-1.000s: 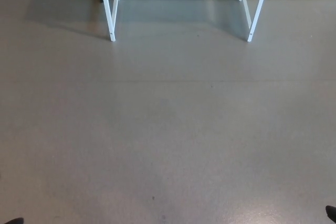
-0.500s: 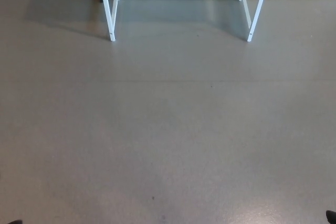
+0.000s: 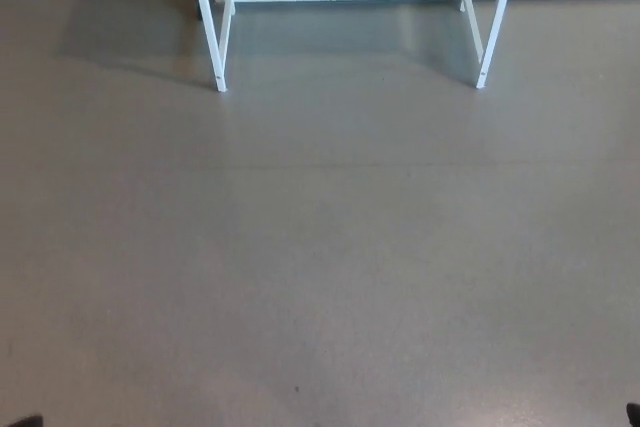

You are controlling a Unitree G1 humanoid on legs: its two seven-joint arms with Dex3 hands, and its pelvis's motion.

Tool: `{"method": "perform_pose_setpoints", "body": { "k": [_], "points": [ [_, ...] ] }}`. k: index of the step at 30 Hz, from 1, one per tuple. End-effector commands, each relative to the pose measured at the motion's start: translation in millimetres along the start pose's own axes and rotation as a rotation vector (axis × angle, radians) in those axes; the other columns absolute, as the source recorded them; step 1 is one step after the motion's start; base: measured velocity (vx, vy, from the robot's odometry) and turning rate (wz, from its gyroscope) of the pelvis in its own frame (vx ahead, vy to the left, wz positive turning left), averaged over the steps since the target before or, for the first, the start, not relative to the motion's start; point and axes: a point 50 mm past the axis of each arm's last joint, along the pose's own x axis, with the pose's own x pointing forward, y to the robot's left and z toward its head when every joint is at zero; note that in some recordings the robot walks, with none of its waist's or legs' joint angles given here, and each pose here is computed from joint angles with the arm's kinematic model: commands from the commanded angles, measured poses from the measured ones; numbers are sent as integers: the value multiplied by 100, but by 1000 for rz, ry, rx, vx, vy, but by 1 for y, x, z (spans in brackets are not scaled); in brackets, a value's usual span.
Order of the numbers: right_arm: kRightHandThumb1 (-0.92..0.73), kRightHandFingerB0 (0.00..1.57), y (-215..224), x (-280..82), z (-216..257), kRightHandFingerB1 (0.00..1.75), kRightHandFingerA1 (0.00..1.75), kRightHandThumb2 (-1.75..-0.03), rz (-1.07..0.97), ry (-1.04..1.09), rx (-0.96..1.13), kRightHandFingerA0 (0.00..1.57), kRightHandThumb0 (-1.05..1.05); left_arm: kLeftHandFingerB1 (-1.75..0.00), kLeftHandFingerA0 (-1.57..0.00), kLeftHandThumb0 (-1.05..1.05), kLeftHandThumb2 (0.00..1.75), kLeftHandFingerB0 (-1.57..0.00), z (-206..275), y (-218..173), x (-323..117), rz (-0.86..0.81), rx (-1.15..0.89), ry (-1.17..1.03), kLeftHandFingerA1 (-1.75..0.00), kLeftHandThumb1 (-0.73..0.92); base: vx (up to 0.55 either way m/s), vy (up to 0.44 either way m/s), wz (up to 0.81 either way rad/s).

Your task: The robot walks towards a desk on which a shovel is kept on the left hand side and a container is kept on the right hand side. The robot picks up the shovel using its left hand and places it in the container.

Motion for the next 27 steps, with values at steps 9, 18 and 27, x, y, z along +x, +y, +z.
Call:
{"method": "perform_pose_setpoints", "body": {
  "k": [9,18,27],
  "points": [
    [-62,15,1,1,4,43,51,-83,1,-31,-11,29,-60,-32,-27,-71,66,-18,6,6,1,14,14,-33,-37,85,107,349,-9],
    [-62,15,1,4,4,43,51,-84,2,-27,-19,29,-61,-32,-27,-69,66,-18,8,7,1,11,24,-35,-38,85,174,-10,8],
    [-63,15,1,5,4,43,50,-83,9,-25,-7,29,-60,-32,-27,-68,66,-17,9,7,2,9,34,-40,-39,85,228,-93,18]
  ]
}}
